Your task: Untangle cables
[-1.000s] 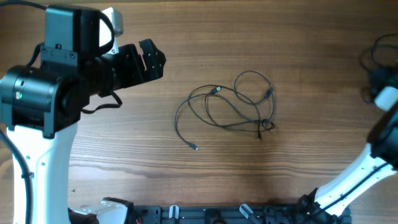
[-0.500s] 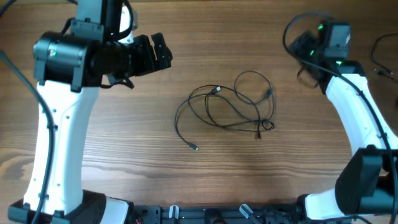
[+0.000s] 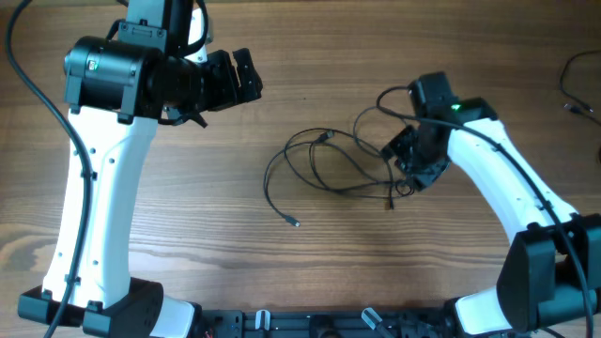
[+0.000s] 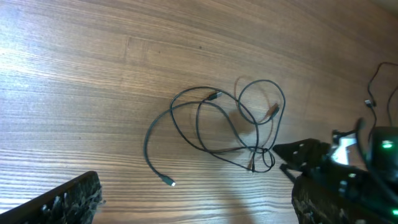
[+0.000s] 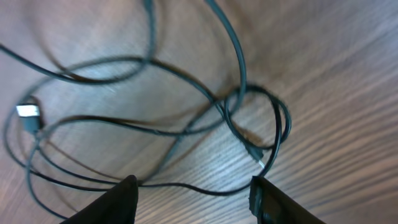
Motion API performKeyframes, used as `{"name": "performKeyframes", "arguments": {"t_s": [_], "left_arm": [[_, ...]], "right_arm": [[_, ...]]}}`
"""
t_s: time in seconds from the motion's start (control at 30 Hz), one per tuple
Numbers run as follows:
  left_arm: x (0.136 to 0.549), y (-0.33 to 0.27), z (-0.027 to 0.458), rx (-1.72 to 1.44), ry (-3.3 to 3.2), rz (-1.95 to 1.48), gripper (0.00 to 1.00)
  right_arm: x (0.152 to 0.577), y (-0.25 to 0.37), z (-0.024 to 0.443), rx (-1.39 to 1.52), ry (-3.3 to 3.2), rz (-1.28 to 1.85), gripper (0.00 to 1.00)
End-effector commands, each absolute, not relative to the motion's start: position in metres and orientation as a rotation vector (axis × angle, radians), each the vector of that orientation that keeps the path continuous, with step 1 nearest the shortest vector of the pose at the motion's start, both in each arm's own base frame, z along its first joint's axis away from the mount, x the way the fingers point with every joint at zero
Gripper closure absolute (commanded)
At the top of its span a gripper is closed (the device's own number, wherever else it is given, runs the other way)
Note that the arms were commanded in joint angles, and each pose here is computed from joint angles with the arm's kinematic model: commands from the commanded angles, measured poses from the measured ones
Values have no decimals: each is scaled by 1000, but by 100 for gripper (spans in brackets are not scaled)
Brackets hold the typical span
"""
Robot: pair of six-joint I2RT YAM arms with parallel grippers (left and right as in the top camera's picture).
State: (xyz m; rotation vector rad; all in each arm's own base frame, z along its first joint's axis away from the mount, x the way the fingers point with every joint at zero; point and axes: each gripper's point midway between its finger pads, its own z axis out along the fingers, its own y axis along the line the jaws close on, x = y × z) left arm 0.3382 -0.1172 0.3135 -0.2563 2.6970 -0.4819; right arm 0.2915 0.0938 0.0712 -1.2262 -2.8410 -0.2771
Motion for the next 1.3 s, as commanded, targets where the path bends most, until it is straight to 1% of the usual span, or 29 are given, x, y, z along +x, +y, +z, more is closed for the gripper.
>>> {"name": "performKeyframes", "arguments": {"t_s": [0.0, 0.13, 0.2, 0.23, 0.27, 0.33, 0.4, 0.43, 0.47, 0.5, 0.53, 0.6, 0.7, 0.77, 0.8, 0.87, 0.9, 0.93, 0.97, 1.0, 1.03, 1.1, 1.17, 1.2, 1.23, 1.27], "left_arm": [[339, -118, 311, -232, 2705, -469, 0], [339, -118, 311, -232, 2706, -469, 0], [339, -118, 311, -232, 2705, -469, 0], [339, -118, 311, -233, 2706, -469, 0], [339, -118, 311, -233, 2706, -469, 0], [339, -118, 311, -233, 2706, -469, 0], [339, -118, 311, -233, 2706, -469, 0], [339, -118, 311, -233, 2706, -469, 0], [339, -118, 311, -233, 2706, -469, 0], [339, -118, 311, -232, 2705, -469, 0], [339, -118, 311, -232, 2703, -468, 0], [341, -116, 311, -235, 2699, -452, 0], [341, -113, 310, -235, 2697, -429, 0], [341, -113, 310, -205, 2697, -423, 0], [341, -113, 310, -200, 2698, -421, 0], [342, -114, 309, -200, 2700, -421, 0], [342, -114, 308, -200, 2702, -423, 0], [342, -116, 308, -196, 2706, -434, 0], [342, -124, 308, -148, 2714, -487, 0], [341, -129, 308, -117, 2717, -522, 0], [339, -139, 309, -46, 2718, -593, 0], [337, -154, 312, 53, 2709, -709, 0], [336, -162, 313, 106, 2706, -771, 0], [336, -163, 312, 105, 2709, -774, 0], [336, -163, 311, 105, 2711, -773, 0], [336, -163, 311, 104, 2712, -773, 0]], "right_arm": [[262, 106, 50, -1384, -2637, -252, 40], [246, 113, 32, -1374, -2589, -267, 42], [240, 112, 26, -1371, -2578, -256, 47], [238, 111, 25, -1371, -2575, -251, 84], [238, 111, 25, -1368, -2577, -253, 96], [241, 114, 25, -1361, -2582, -276, 96], [249, 121, 28, -1256, -2642, -360, 96], [257, 126, 32, -1156, -2712, -427, 96], [273, 135, 40, -972, -2827, -546, 96], [291, 152, 54, -692, -2949, -744, 96], [307, 173, 76, -447, -3010, -971, 96], [333, 200, 132, -213, -3048, -1310, 96], [358, 210, 213, 11, -3185, -1550, 96], [366, 212, 268, 223, -3292, -1675, 96], [369, 211, 303, 378, -3373, -1730, 96], [367, 207, 355, 622, -3495, -1788, 96], [363, 204, 384, 796, -3569, -1795, 96], [358, 202, 400, 922, -3602, -1797, 95], [349, 200, 422, 1154, -3645, -1774, 96], [343, 198, 433, 1288, -3672, -1743, 96], [340, 193, 441, 1338, -3728, -1692, 96], [337, 179, 456, 1343, -3874, -1564, 96], [331, 171, 465, 1398, -3956, -1458, 96], [331, 164, 467, 1327, -4019, -1393, 96], [333, 158, 464, 1184, -4064, -1357, 96], [337, 149, 454, 903, -4099, -1327, 94]]}}
